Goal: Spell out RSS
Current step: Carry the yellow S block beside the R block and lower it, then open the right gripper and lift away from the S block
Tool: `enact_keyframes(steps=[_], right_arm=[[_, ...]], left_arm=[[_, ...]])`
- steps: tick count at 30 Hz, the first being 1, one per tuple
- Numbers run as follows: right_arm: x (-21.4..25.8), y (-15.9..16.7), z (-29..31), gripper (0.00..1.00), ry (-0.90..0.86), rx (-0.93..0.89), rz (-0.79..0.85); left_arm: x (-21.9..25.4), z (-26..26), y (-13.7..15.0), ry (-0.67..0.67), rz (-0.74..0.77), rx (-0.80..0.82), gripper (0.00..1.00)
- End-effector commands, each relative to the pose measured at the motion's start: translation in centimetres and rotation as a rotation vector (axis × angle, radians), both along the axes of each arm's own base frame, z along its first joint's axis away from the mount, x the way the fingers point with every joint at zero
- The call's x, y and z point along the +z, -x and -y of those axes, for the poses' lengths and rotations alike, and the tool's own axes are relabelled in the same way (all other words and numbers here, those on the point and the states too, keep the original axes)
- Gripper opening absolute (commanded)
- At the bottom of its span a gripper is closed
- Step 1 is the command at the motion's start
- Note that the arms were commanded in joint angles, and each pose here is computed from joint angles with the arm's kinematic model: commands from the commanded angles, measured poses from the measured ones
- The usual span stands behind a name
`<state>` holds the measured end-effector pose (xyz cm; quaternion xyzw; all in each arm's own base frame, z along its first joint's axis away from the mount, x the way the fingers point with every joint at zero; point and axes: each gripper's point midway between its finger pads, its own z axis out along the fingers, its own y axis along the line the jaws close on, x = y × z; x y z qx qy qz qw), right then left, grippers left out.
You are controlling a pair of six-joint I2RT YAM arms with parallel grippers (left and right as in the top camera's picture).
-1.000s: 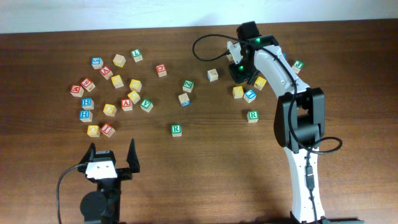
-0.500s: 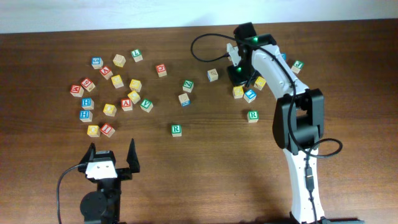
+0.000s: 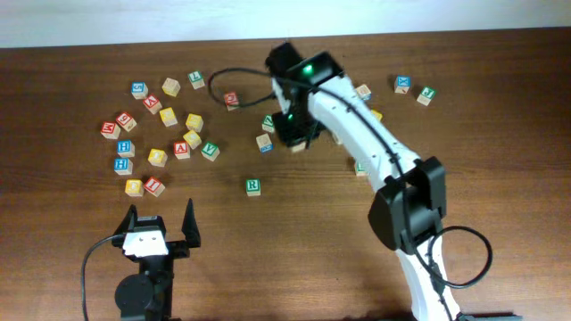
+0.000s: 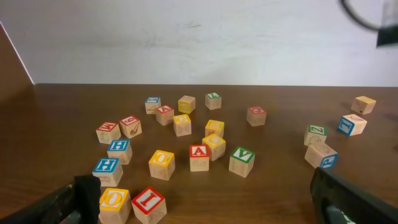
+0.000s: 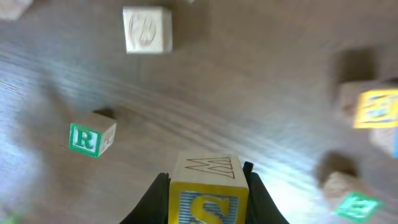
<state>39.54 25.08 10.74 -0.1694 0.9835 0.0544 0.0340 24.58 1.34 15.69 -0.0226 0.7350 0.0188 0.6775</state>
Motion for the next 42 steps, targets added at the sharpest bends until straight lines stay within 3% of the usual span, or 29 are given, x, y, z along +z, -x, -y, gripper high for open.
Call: enact_keyframes(steps=[1, 8, 27, 28, 29, 34, 36, 40, 42], right_arm=[[-2.6, 3.1, -1.7, 0.16, 0.032, -0.088, -0.085], [-7.5, 5.7, -4.3, 0.18, 0.038, -0.161, -0.103], [-9.2, 5.3, -4.4, 0.22, 0.029, -0.238, -0.081], [-9.2, 5.3, -4.4, 0.24, 0.029, -0.236, -0.081], [-9.2, 5.3, -4.5, 0.34, 0.028, -0.235, -0.079], [-9.2, 5.4, -4.5, 0.37, 0.03, -0.233, -0.082], [-9.2, 5.4, -4.5, 0.37, 0.03, -0.234, -0.082], [-9.2, 5.6, -4.6, 0.22, 0.023, -0.233, -0.091], [-9.2, 5.6, -4.7, 0.21, 0.019, -0.236, -0.094]], left_arm=[[-0.2, 0.1, 0.0, 0.009, -0.005, -0.001, 0.99], [-0.2, 0.1, 0.0, 0.009, -0.005, -0.001, 0.99], [-0.2, 0.1, 0.0, 0.009, -0.005, -0.001, 0.99], [-0.2, 0.1, 0.0, 0.009, -0.005, -0.001, 0.99], [-0.2, 0.1, 0.0, 0.009, -0.005, -0.001, 0.99], [-0.2, 0.1, 0.0, 0.01, -0.005, -0.001, 0.99], [-0.2, 0.1, 0.0, 0.01, -0.005, -0.001, 0.99], [-0.2, 0.1, 0.0, 0.01, -0.005, -0.001, 0.99], [-0.2, 0.1, 0.0, 0.01, -0.005, -0.001, 0.99]])
